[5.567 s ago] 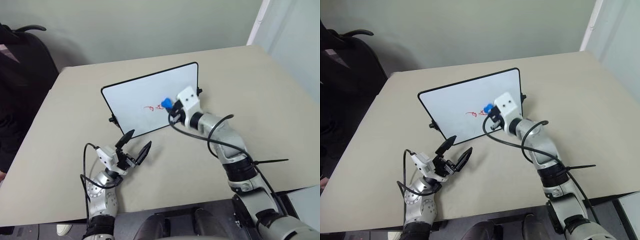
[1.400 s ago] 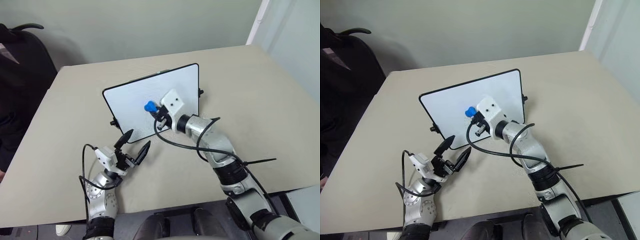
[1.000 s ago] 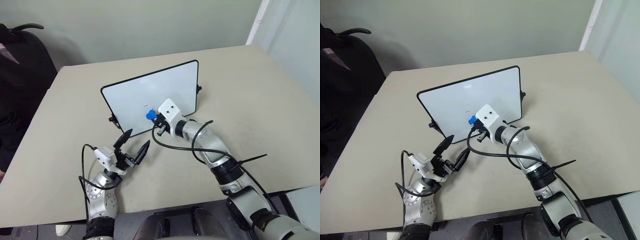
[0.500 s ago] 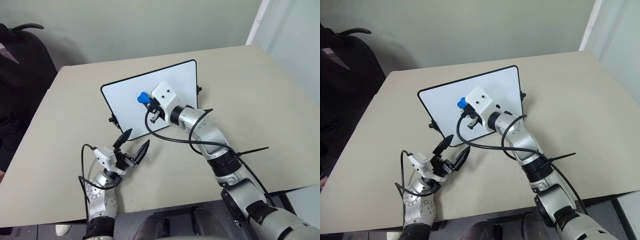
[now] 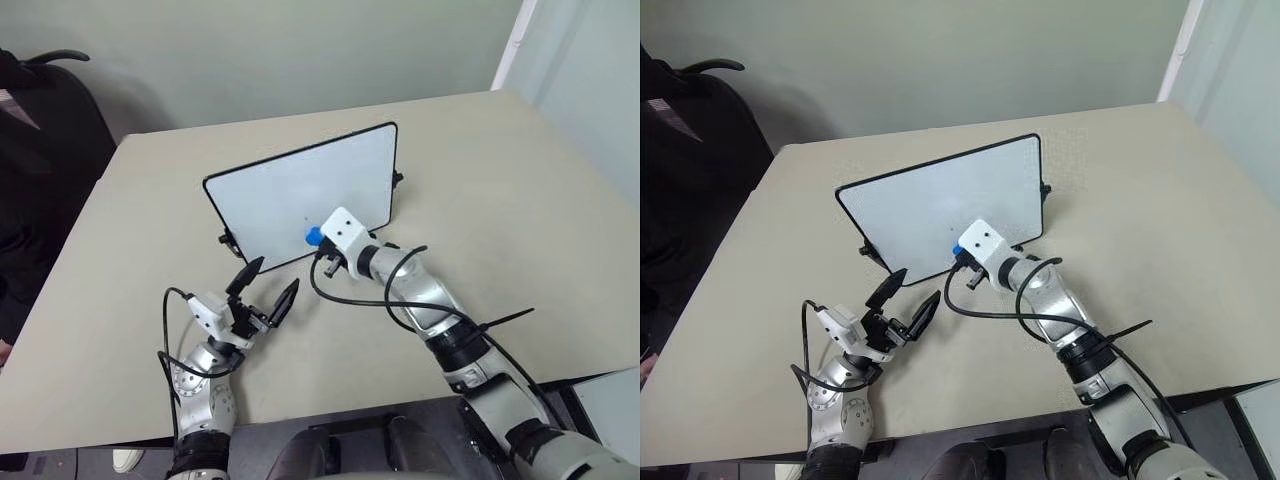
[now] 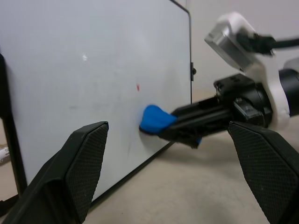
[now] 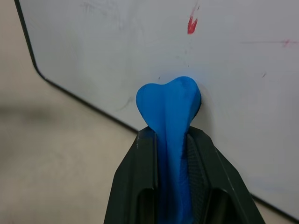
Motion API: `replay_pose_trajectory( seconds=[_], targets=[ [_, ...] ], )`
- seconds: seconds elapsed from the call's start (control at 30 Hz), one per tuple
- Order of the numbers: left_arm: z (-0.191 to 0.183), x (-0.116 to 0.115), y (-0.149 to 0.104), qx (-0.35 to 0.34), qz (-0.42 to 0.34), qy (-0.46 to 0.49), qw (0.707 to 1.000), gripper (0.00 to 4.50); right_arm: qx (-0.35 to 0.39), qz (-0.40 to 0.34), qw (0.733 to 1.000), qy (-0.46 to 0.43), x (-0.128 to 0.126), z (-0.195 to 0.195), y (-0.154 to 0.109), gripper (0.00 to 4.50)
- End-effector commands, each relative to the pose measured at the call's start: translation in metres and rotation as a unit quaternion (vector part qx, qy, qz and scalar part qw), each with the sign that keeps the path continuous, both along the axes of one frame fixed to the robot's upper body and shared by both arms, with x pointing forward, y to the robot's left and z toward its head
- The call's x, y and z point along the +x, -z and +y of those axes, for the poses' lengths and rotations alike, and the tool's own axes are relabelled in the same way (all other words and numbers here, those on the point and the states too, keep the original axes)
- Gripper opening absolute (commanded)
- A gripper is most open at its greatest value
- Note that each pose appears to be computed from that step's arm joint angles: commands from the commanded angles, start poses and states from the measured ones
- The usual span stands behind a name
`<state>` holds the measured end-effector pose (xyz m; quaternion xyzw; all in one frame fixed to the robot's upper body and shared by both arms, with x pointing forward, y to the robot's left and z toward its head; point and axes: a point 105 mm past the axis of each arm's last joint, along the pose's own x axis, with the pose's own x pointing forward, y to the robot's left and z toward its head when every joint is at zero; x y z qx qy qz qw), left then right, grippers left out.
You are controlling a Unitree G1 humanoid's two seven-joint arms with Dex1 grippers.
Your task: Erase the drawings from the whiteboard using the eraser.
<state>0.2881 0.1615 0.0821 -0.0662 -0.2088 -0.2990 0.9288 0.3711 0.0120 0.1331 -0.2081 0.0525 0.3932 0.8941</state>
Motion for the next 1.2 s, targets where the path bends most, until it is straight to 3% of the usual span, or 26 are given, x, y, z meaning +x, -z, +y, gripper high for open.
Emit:
replay_pose_trajectory(
  seconds=[0.03, 0.13, 0.3, 0.57, 0.73, 0.9, 1.2],
  targets=[
    [-0.011, -0.004, 0.026, -0.034, 0.045, 0.008, 0.998, 4.50, 0.067, -0.069, 0.995, -0.010, 0.000, 0.011, -0.062, 0.50],
    [-0.011, -0.004, 0.025, -0.034, 0.045, 0.008, 0.998, 4.50, 0.080, -0.080, 0.993, -0.018, -0.004, 0.015, -0.077, 0.50],
    [-0.010, -0.003, 0.025, -0.034, 0.045, 0.008, 0.998, 4.50, 0.073, -0.079, 0.994, -0.029, -0.009, 0.018, -0.078, 0.50],
    [-0.007, -0.004, 0.024, -0.033, 0.043, 0.003, 0.999, 4.50, 0.022, -0.019, 0.999, -0.019, -0.008, 0.008, -0.025, 0.50],
    [-0.006, -0.004, 0.024, -0.033, 0.042, 0.002, 0.999, 4.50, 0.008, 0.000, 1.000, -0.009, -0.008, 0.003, -0.011, 0.50],
    [-0.005, -0.004, 0.023, -0.032, 0.041, 0.002, 0.999, 4.50, 0.009, -0.007, 1.000, -0.005, -0.005, 0.000, -0.017, 0.50],
    [-0.007, -0.003, 0.024, -0.033, 0.043, 0.005, 0.999, 4.50, 0.087, -0.032, 0.995, -0.035, -0.024, -0.027, -0.071, 0.50]
  ],
)
